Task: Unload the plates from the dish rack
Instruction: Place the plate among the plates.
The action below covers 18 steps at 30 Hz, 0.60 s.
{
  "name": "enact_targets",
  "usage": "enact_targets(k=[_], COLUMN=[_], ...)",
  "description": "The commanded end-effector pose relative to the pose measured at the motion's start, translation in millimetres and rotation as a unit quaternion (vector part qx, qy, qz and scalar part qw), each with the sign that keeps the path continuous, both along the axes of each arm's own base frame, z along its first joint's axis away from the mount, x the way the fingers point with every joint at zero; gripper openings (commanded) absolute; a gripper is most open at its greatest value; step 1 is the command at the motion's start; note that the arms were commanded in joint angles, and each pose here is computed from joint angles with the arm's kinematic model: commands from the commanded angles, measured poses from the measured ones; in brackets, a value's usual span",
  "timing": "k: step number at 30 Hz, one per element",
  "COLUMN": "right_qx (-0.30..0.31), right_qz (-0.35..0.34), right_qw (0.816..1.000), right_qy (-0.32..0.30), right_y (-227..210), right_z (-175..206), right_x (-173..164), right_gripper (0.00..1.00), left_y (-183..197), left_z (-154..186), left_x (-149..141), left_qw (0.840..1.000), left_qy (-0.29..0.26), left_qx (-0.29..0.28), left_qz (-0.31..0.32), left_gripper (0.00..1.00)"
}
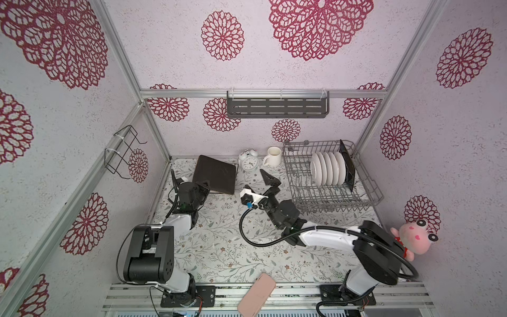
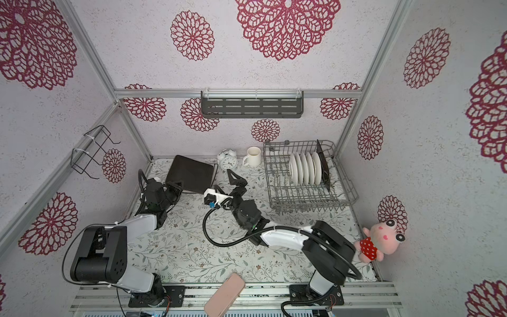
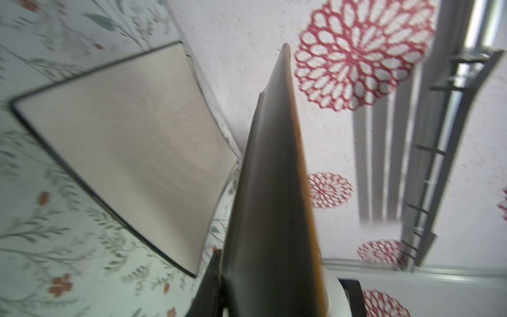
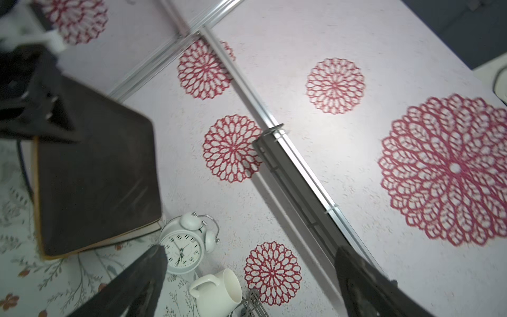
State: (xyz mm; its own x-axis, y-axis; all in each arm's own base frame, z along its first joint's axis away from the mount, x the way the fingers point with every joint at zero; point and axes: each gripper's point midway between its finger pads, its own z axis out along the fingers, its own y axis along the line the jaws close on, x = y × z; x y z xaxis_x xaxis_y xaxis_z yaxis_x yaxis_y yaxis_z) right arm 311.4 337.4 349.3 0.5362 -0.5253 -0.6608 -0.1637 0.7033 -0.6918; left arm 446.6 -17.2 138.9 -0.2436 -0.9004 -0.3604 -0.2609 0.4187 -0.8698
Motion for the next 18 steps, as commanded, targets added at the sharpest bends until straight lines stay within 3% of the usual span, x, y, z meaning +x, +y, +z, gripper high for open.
enact_targets(k=[1,8,18], right_qx=[0.123,0.115,0.114], right_qz=[0.038,0.000,-0.014], right_qw=[0.991,0.992,0.991], right_qy=[0.032,0.052,0.062], right_y=[-34,-72,-84], right_z=[32,15,3], right_x=[-14,-14,-13], right_gripper=[0.99,0.99,0.99], left_y=[13,5,-5], left_z=[62,53,46], left_x=[17,34,57], left_qw=[0.992,0.991,0.993], left_qy=[-0.120,-0.125,-0.110], left_qx=[-0.012,-0.044,-0.037], left_qz=[0.028,0.009,-0.023], left_gripper=[0.00,0.00,0.00])
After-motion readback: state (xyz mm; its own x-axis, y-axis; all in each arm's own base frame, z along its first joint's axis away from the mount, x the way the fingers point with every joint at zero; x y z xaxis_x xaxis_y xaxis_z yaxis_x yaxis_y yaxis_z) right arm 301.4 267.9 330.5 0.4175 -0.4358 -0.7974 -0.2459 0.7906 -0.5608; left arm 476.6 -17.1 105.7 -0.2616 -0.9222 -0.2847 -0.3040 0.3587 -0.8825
